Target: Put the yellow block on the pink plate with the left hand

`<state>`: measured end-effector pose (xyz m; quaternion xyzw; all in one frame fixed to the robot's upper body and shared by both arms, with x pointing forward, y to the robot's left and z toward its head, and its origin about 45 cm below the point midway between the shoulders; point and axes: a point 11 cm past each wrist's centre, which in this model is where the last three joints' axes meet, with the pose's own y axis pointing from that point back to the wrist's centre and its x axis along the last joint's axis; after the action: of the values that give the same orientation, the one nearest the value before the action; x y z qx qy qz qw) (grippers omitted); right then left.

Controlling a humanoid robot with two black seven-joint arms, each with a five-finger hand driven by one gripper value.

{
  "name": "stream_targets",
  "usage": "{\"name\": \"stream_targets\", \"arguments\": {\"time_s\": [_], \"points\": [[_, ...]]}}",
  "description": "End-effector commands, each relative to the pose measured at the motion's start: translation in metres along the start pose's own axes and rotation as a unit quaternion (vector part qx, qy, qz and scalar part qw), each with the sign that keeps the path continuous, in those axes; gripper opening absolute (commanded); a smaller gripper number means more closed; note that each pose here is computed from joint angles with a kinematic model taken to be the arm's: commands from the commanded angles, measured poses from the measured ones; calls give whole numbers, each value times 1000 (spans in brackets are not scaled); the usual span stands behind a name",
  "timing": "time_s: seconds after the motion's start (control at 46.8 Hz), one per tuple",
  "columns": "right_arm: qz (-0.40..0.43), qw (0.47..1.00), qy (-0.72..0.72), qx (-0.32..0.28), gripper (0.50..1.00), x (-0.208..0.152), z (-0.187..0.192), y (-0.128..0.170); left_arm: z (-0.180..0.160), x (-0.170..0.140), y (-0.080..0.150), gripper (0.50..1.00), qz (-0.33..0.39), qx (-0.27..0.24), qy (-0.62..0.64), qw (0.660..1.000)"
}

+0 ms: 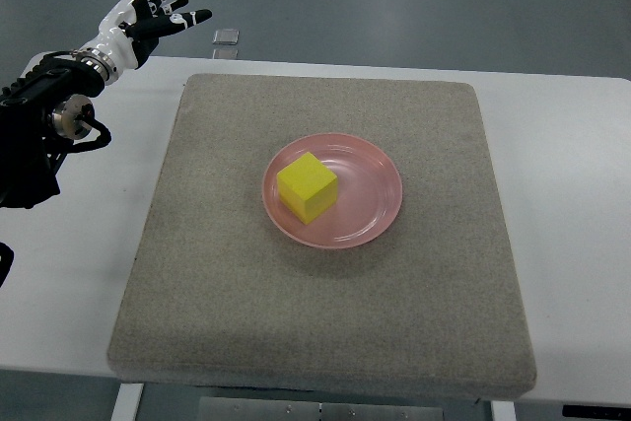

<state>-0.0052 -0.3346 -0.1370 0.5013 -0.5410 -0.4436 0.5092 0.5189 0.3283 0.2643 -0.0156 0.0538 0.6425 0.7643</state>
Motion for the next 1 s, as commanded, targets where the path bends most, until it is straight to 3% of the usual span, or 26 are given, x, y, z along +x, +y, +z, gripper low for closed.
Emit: {"name": "stream_targets", "arguments": {"time_s": [0.0, 0.192, 0.449, 0.983], "points": [[0, 1000, 0, 0, 924, 0, 0, 0, 4, 3, 0, 986, 11, -9, 31, 999], [0, 1000, 0, 0, 924, 0, 0, 0, 4, 9, 0, 988, 35, -16, 118, 992], [0, 1000, 0, 0, 924, 0, 0, 0, -15, -13, 1, 988, -7, -15, 165, 986], [0, 1000, 0, 0, 924, 0, 0, 0, 1, -12, -3, 990, -1, -46, 197, 979]]}}
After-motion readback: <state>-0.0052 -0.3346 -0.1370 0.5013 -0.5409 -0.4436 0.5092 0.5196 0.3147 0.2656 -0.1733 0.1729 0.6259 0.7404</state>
